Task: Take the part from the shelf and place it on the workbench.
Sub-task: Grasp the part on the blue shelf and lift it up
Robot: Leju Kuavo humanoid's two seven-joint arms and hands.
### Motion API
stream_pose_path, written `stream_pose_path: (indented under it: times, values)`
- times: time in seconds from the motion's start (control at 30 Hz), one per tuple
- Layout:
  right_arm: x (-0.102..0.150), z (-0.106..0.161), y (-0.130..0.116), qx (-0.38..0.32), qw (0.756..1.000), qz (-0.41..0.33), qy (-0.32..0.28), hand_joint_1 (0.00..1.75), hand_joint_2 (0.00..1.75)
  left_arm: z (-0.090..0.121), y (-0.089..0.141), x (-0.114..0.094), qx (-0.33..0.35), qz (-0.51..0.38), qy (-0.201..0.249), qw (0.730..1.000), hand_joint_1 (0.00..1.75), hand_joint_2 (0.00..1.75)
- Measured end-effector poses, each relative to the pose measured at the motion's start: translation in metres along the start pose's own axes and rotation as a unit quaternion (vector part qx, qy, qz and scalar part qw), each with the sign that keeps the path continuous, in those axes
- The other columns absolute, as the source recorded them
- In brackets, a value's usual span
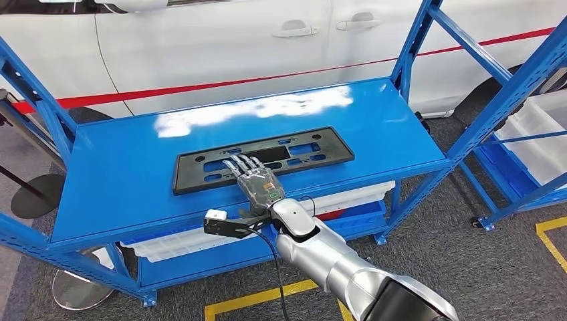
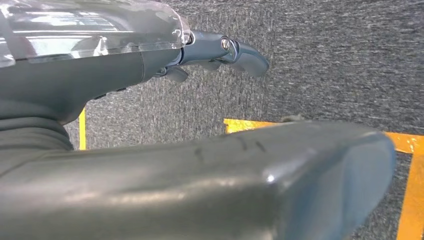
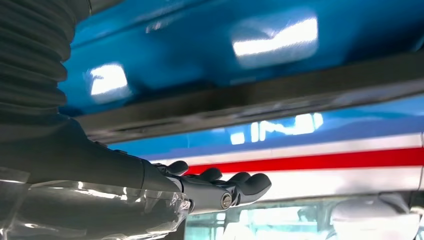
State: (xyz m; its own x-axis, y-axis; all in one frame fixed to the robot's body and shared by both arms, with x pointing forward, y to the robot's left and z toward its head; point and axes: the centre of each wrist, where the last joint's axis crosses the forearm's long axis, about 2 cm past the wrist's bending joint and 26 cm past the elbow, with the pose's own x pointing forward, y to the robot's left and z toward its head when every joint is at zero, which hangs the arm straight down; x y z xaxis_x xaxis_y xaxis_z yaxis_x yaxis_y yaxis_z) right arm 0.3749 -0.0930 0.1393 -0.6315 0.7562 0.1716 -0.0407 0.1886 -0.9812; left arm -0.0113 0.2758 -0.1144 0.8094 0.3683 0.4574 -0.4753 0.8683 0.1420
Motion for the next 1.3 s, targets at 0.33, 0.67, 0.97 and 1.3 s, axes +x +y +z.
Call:
stream_pose_path:
  times: [0.33,0.67,0.97,1.3]
  values:
    - [-0.009,-0.006,-0.013,-0.016,0.999,0.003,0.034,0.00,1.75,-0.002,-0.002,0.005,-0.009,0.000,-0.002,1.000,0.00,0.00]
    - [-0.009,-0.016,-0.035,-0.017,0.999,0.021,0.045,0.00,1.75,-0.004,0.000,0.008,-0.018,0.000,0.007,1.000,0.00,0.00]
    - [-0.009,-0.012,-0.039,-0.023,0.998,0.016,0.059,0.00,1.75,-0.005,0.000,0.009,-0.028,0.001,0.005,1.000,0.00,0.00]
    - [-0.009,-0.013,-0.046,-0.034,0.998,0.016,0.058,0.00,1.75,-0.006,0.000,0.011,-0.029,0.002,0.001,1.000,0.00,0.00]
